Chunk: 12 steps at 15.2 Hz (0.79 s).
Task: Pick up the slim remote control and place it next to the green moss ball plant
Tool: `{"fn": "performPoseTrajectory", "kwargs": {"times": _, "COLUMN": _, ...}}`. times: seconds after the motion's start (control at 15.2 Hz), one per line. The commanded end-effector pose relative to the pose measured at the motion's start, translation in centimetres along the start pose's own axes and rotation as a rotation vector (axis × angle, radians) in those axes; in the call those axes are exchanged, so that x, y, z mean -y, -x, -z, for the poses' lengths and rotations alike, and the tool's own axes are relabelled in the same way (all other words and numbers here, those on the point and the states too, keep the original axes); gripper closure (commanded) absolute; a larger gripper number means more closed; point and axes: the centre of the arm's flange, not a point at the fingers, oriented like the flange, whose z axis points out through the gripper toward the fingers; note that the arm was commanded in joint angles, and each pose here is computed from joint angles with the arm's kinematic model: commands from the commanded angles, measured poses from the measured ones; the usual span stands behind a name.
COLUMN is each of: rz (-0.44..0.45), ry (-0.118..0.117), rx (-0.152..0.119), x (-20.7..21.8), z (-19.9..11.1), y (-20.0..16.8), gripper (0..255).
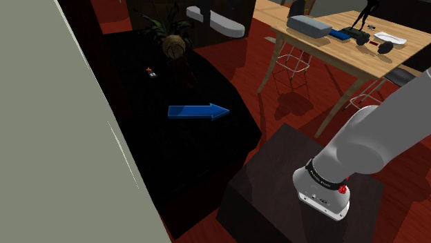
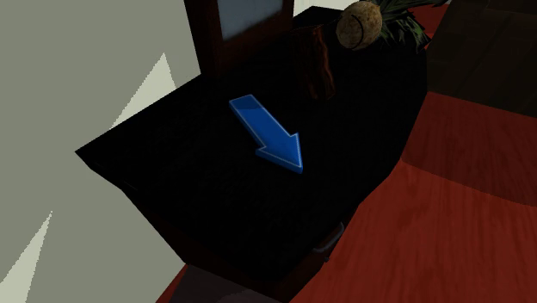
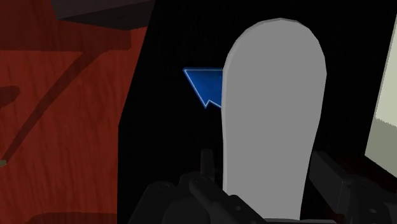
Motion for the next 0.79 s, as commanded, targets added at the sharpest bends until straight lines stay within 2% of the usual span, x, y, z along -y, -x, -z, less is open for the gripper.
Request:
{"fn": "performPoseTrajectory", "kwargs": {"times": 0.0, "rz": 0.001, "ry": 0.0, "rx": 0.0, "x": -2.2, "z": -0.1, "y": -1.3, "gripper": 255}}
{"fn": "performPoseTrajectory", "kwargs": {"times": 0.73, "rz": 0.001, "ry": 0.0, "rx": 0.0, "x": -13.9, "z": 0.0, "y": -10.0, "gripper": 255}}
